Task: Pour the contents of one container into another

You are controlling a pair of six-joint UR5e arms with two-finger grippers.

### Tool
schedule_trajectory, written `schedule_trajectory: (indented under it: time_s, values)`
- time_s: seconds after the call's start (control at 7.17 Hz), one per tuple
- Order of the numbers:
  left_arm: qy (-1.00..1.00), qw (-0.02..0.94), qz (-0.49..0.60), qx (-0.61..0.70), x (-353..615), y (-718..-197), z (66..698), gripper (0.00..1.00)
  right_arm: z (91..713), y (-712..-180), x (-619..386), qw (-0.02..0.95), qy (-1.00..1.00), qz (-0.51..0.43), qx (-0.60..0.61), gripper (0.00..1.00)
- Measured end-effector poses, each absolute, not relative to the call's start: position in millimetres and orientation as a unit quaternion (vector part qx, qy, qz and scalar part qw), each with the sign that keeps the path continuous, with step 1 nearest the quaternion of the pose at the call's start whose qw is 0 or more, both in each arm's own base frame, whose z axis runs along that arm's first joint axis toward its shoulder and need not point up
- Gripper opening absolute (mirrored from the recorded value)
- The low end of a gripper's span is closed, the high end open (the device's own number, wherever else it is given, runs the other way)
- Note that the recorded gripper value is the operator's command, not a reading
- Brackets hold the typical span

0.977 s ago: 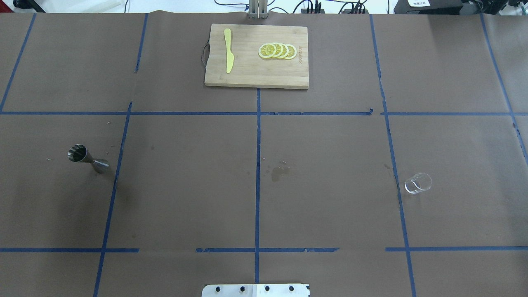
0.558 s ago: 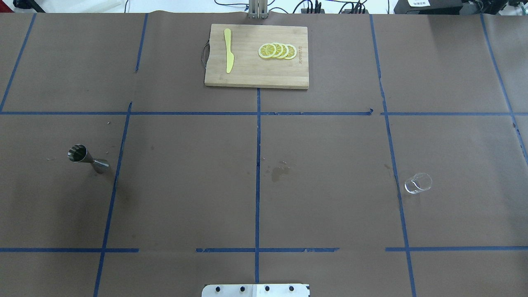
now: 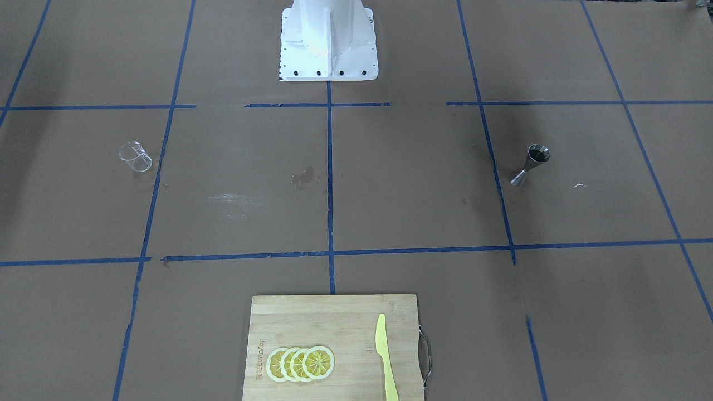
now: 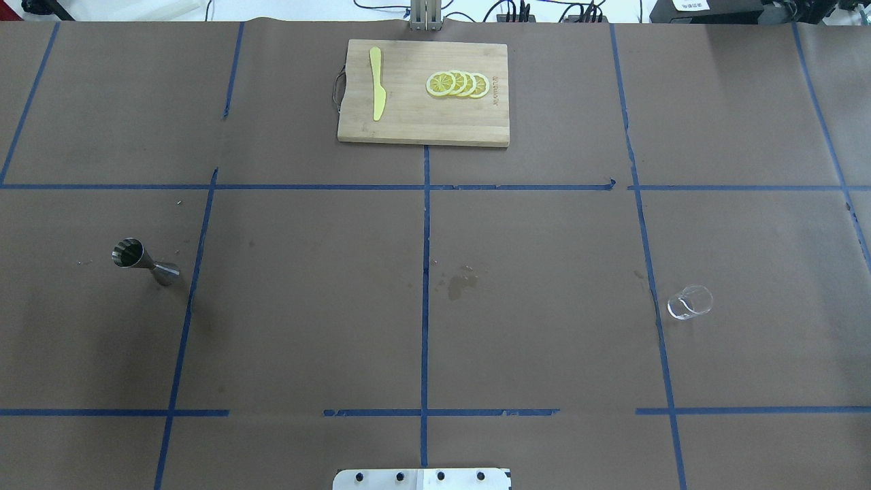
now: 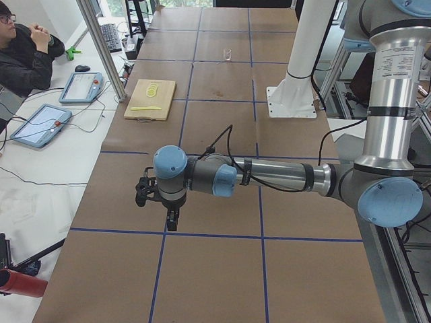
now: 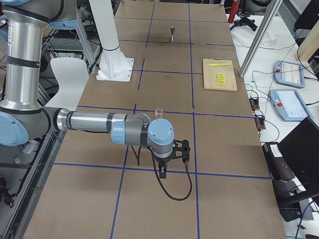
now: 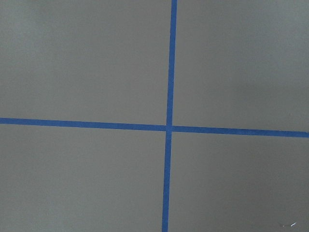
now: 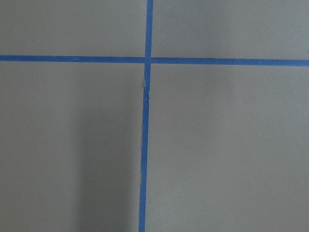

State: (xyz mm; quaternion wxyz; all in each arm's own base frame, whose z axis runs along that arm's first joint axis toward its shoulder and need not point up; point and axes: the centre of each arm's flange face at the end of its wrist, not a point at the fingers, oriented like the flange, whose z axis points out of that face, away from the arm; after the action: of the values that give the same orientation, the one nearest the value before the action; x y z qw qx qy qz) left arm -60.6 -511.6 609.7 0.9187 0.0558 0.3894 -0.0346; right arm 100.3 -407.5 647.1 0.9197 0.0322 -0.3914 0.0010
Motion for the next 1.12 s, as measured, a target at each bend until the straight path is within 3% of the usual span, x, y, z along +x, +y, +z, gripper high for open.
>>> schedule_trajectory:
  time_s: [1.12]
  values:
    - [0.322,0.944,-0.014,0.071,-71,-508,650,1.0,648,-406,100,0.92,-0.392,0.004,0.031,1.0]
